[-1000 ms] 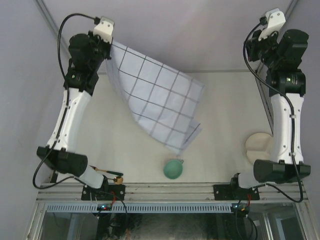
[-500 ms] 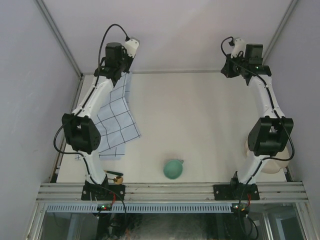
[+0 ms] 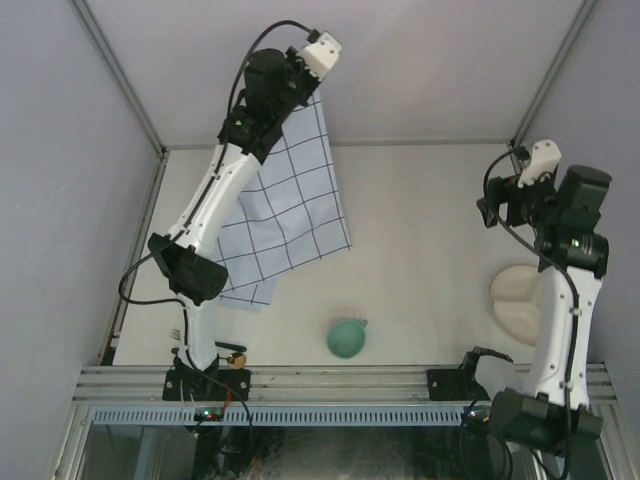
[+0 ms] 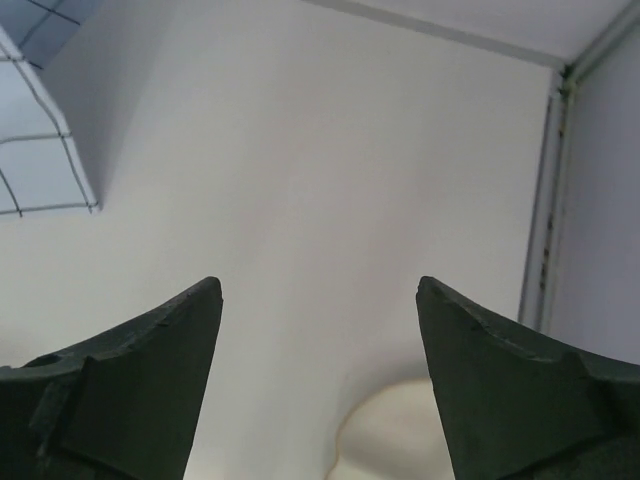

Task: Set the dinner table for one person
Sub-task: Flatten out the napkin at the center of the board.

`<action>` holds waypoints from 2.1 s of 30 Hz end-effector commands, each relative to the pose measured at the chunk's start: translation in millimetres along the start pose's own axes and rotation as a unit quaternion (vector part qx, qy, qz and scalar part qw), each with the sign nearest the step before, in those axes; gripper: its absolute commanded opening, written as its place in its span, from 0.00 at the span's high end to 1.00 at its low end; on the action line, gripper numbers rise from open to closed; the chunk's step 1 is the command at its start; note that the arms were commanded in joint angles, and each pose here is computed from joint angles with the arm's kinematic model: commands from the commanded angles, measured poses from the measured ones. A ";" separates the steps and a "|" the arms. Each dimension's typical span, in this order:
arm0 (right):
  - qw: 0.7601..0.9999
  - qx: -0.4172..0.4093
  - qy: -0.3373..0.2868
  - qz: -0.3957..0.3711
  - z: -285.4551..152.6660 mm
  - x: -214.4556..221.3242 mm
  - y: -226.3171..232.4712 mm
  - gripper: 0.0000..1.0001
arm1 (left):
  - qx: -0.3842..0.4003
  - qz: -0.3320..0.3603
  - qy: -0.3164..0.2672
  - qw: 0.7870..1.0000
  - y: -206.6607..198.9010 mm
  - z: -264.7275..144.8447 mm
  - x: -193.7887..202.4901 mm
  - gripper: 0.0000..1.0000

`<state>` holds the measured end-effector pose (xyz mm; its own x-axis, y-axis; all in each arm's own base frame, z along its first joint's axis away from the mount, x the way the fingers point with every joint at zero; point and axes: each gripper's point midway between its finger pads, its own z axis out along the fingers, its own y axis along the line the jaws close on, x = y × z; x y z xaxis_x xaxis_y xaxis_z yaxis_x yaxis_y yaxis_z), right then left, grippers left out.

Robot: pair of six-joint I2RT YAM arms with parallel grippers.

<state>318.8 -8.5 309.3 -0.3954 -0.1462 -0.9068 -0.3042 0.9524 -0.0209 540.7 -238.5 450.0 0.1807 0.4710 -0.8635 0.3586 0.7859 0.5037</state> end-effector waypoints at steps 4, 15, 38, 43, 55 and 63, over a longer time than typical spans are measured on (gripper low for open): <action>0.997 0.065 0.042 0.003 -66.9 85.6 -1.8 0.19 | 0.052 0.081 -0.189 0.977 -90.8 -30.1 -131.6 1.00; 0.990 0.128 0.059 0.024 -92.9 148.8 1.3 0.11 | 0.006 0.150 -0.401 0.904 -170.0 -29.4 -232.4 1.00; 0.993 0.010 0.053 0.109 -67.1 131.4 18.5 0.00 | -0.137 0.028 0.052 0.989 93.2 -70.2 143.6 1.00; 0.988 -0.038 0.094 0.117 -34.1 123.8 36.2 0.00 | -0.152 -0.039 0.146 0.977 102.9 -178.5 239.5 1.00; 0.990 -0.061 0.113 0.060 -17.0 116.4 50.8 0.00 | -0.114 -0.193 0.148 0.963 43.2 -245.5 283.9 1.00; 0.993 -0.085 0.075 -0.023 62.4 92.9 61.6 0.00 | -0.091 -0.200 0.212 0.952 18.5 -253.4 324.1 1.00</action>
<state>256.7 36.2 190.0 -0.6233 -0.1657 -0.7642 -0.4114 0.9006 0.1403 378.6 33.4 209.4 -0.2861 0.2283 -0.9306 0.1303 0.9714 0.1983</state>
